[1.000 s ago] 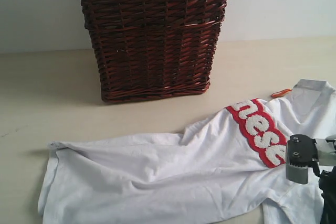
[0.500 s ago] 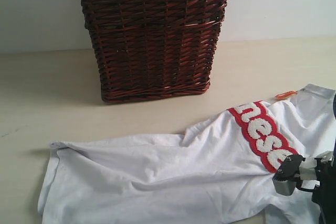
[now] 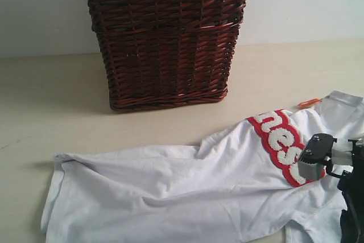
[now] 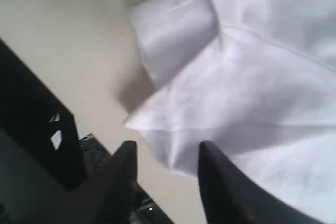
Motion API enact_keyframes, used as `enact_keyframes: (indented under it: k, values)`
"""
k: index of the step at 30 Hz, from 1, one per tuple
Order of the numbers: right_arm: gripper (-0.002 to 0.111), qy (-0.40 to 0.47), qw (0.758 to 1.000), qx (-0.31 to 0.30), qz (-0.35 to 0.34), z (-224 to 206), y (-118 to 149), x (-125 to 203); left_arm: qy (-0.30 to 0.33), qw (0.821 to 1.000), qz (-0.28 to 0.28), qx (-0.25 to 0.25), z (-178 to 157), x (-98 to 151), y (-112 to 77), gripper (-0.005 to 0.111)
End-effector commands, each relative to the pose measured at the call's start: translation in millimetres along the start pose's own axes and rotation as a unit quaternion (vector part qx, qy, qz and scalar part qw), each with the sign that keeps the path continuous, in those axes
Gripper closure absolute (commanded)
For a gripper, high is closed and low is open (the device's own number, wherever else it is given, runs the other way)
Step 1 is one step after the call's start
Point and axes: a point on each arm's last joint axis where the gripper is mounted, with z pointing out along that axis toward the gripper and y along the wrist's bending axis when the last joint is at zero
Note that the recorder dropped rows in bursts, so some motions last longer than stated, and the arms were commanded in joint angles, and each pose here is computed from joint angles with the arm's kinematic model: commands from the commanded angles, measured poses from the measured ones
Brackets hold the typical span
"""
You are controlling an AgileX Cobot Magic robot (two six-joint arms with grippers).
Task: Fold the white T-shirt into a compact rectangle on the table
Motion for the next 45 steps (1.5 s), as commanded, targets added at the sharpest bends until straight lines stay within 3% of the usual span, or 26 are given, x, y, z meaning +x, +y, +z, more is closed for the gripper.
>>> enact_keyframes:
  k: [1, 8, 13, 22, 29, 32, 35, 38, 45]
  values:
    - [0.054, -0.029, 0.997, -0.066, 0.018, 4.6, 11.9, -5.0, -0.007, 1.0, -0.003, 0.005, -0.5, -1.1, -0.7, 0.106]
    - [0.054, 0.003, 0.997, -0.054, 0.058, 36.0, -6.4, -7.6, -0.007, 1.0, -0.003, 0.005, -0.5, -1.1, -0.7, 0.106]
    - [0.058, 0.029, 0.998, -0.037, 0.049, 49.0, -16.9, -7.3, -0.007, 1.0, -0.003, 0.005, -0.5, -1.1, -0.7, 0.106]
    - [0.108, 0.06, 0.996, -0.047, 0.045, 61.0, -21.8, -5.4, -0.007, 1.0, -0.003, 0.005, -0.5, -1.1, -0.7, 0.106]
    - [0.108, 0.031, 0.997, -0.058, 0.048, 30.7, -11.7, -11.1, -0.007, 1.0, -0.003, 0.005, -0.5, -1.1, -0.7, 0.106]
    - [0.088, 0.057, 0.991, -0.12, 0.03, 24.5, 0.4, -6.6, -0.007, 1.0, -0.003, 0.005, -0.5, -1.1, -0.7, 0.106]
    - [0.063, 0.047, 0.992, -0.112, 0.037, 25.0, -0.9, -8.5, -0.007, 1.0, -0.003, 0.005, -0.5, -1.1, -0.7, 0.106]
    - [0.061, 0.025, 0.995, -0.082, 0.056, 29.5, -8.4, -13.9, -0.007, 1.0, -0.003, 0.005, -0.5, -1.1, -0.7, 0.106]
    - [0.063, 0.056, 0.99, -0.1, 0.084, 53.3, -18.8, -16.9, -0.007, 1.0, -0.003, 0.005, -0.5, -1.1, -0.7, 0.106]
